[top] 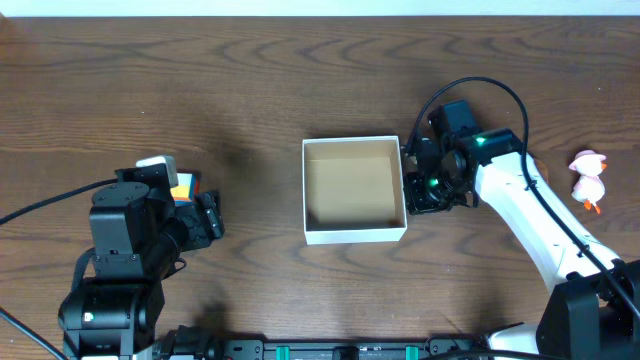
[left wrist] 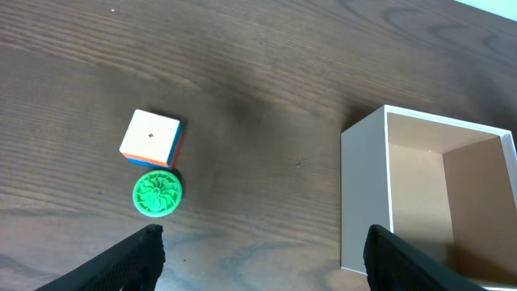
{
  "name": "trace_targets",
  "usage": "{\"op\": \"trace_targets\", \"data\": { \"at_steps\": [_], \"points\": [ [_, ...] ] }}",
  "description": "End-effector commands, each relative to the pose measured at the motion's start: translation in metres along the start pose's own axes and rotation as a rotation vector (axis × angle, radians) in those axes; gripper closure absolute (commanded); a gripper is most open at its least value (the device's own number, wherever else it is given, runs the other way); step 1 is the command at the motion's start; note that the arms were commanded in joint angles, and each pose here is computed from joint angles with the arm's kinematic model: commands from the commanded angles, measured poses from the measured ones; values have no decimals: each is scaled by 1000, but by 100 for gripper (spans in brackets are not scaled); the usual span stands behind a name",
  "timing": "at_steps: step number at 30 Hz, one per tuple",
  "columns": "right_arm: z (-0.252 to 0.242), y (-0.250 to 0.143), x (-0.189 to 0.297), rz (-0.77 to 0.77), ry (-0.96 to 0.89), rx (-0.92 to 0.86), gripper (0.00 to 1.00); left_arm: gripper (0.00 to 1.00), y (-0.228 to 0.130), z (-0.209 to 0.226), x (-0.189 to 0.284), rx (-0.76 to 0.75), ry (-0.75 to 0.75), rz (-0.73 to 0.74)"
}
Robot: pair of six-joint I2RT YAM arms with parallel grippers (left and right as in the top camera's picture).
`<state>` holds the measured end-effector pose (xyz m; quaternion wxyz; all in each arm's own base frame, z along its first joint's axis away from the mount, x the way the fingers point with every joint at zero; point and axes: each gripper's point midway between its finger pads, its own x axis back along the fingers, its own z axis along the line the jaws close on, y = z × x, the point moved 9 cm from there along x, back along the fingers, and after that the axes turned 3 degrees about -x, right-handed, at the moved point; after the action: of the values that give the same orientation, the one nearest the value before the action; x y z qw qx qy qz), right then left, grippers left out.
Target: Pack container
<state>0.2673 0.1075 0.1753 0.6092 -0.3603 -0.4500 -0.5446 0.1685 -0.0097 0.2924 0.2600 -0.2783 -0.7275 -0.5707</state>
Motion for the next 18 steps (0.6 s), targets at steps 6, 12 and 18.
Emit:
{"op": "trace_targets", "data": {
  "at_steps": [6,12,18],
  "points": [
    [6,-2,-3,14,42,27,99,21,4,-1,3,4,-6,-12],
    [3,-1,-9,-4,33,33,98,21,4,-1,3,4,-6,-12],
    [-2,-4,-23,-13,36,28,98,21,4,-1,3,4,-6,-12]
  ]
}}
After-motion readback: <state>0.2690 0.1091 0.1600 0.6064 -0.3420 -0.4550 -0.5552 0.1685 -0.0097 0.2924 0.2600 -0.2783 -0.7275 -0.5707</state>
